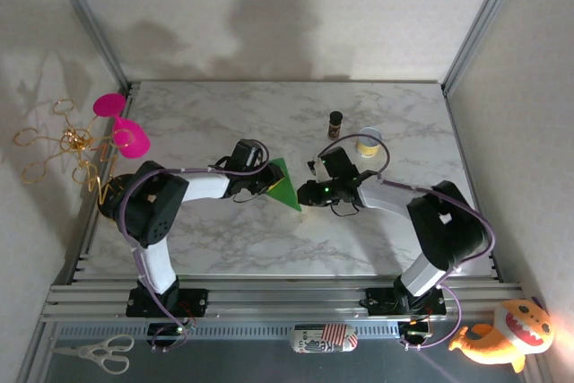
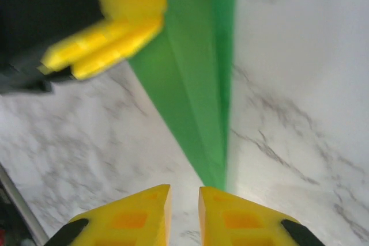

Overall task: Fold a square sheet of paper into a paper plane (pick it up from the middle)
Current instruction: Turn over the paper at the center of the table.

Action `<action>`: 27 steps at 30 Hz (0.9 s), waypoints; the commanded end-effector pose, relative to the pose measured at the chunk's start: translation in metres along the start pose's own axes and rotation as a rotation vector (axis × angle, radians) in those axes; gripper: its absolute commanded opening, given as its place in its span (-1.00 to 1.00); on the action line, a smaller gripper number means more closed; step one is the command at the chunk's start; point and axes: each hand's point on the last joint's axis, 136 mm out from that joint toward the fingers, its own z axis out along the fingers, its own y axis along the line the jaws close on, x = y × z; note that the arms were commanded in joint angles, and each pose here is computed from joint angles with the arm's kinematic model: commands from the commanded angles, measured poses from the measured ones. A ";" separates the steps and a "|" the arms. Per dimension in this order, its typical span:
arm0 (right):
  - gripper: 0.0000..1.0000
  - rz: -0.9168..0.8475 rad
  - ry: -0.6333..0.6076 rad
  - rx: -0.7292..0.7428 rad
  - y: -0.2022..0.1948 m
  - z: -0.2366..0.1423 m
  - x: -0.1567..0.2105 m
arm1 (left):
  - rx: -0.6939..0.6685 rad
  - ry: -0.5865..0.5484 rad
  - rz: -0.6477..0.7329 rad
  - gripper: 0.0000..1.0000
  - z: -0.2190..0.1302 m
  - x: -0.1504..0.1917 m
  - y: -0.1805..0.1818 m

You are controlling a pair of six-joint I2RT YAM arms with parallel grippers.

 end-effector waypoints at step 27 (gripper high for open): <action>-0.72 0.094 0.121 0.091 -0.036 0.049 0.006 | -0.005 -0.027 -0.164 -0.28 0.004 -0.011 0.023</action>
